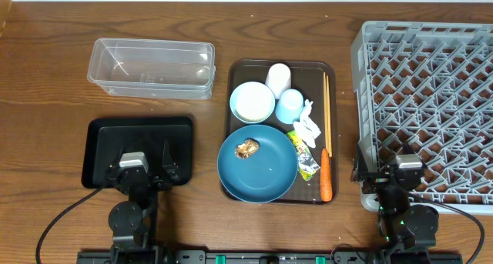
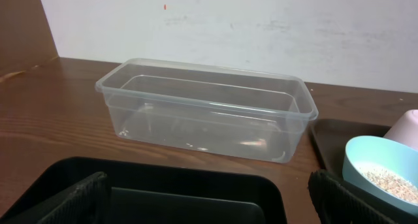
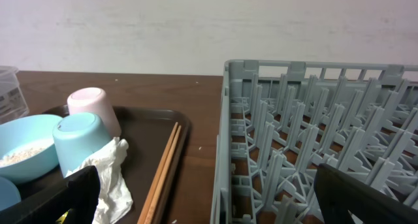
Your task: Sort waste into correct bins and load items into the dishwasher rack
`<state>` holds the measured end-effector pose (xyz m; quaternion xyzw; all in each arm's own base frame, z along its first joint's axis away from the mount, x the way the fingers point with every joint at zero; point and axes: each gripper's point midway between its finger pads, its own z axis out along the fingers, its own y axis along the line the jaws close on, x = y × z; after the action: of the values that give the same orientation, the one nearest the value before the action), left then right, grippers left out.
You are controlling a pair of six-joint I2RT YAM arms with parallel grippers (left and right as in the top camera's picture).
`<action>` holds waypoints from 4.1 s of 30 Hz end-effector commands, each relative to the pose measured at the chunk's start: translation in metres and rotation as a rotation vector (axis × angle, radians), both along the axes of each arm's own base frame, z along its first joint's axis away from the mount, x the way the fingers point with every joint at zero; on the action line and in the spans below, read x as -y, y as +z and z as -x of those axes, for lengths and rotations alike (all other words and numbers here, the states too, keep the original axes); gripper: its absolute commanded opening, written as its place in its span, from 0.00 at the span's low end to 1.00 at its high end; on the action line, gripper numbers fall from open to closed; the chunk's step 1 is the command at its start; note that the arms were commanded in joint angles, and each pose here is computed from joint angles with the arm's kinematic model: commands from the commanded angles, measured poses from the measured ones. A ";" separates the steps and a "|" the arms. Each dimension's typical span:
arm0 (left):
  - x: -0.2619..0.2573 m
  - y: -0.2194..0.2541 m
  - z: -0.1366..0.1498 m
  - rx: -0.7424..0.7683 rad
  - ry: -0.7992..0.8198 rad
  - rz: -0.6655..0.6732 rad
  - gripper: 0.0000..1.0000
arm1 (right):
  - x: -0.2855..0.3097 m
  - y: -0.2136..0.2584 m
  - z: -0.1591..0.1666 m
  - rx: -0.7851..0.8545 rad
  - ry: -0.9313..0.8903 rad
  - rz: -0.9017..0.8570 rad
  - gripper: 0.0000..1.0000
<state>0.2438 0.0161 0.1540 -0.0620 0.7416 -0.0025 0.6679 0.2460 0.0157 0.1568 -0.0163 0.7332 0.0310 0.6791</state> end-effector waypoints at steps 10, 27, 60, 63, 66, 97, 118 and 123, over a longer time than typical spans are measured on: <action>-0.001 -0.018 0.001 -0.049 0.004 -0.012 0.98 | -0.002 -0.001 0.000 -0.005 0.005 -0.014 0.99; -0.001 -0.018 0.001 -0.049 0.004 -0.012 0.98 | -0.002 -0.001 0.000 -0.005 0.005 -0.014 0.99; -0.001 -0.018 0.001 -0.049 0.004 -0.012 0.98 | -0.002 -0.001 0.000 -0.005 0.005 -0.014 0.99; -0.001 -0.018 0.001 -0.049 0.004 -0.012 0.98 | -0.002 -0.001 0.000 -0.005 0.005 -0.014 0.99; -0.001 -0.018 0.001 -0.049 0.004 -0.012 0.98 | -0.002 -0.001 0.000 -0.005 0.005 -0.014 0.99; -0.001 -0.018 0.001 -0.049 0.004 -0.012 0.98 | -0.002 -0.001 0.000 -0.005 0.009 -0.018 0.99; 0.065 -0.011 0.006 -0.077 -0.316 0.495 0.98 | -0.002 -0.001 0.000 -0.005 0.009 -0.018 0.99; 0.096 -0.005 0.019 -0.153 -0.479 0.729 0.98 | -0.002 -0.001 0.000 -0.005 0.009 -0.018 0.99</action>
<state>0.2388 -0.0452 0.1599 -0.1061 0.7281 -0.2800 0.6166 0.2460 0.0158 0.1569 -0.0162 0.7331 0.0314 0.6793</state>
